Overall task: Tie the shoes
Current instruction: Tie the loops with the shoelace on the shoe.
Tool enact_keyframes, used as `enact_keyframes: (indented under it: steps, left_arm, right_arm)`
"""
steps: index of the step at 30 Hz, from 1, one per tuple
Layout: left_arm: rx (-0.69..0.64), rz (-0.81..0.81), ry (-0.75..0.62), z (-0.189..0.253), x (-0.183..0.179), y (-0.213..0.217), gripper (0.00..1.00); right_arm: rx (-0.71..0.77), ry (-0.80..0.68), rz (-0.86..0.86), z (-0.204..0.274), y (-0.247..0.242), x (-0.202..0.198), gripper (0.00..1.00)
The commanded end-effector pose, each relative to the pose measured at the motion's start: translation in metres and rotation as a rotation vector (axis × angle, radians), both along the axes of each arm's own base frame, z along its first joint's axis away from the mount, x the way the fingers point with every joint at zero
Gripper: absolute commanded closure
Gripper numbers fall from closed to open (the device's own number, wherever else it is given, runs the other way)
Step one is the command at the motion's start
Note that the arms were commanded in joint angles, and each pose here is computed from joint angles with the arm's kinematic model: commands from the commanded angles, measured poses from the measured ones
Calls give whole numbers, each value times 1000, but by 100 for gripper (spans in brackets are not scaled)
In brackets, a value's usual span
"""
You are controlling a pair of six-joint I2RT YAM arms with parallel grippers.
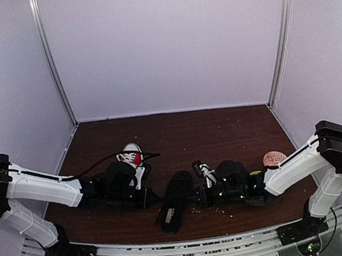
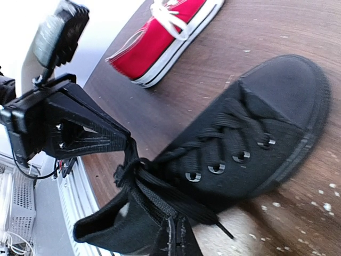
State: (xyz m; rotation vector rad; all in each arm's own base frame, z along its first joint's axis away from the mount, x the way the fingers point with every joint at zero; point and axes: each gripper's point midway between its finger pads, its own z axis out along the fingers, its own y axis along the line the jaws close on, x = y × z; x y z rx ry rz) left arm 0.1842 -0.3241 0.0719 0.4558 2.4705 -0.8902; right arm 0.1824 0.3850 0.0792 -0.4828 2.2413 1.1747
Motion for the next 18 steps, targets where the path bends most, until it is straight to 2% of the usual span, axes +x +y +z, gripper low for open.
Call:
enact_keyframes:
  steps: [1,18]
  left_arm:
    - [-24,67,-1,0,10,10,100]
    - [34,208,37,-27,22,56,100]
  right_arm:
    - [-3,-21,-53,2,-14,8,100]
    - [-36,-2,-168,-14,-58,14,100]
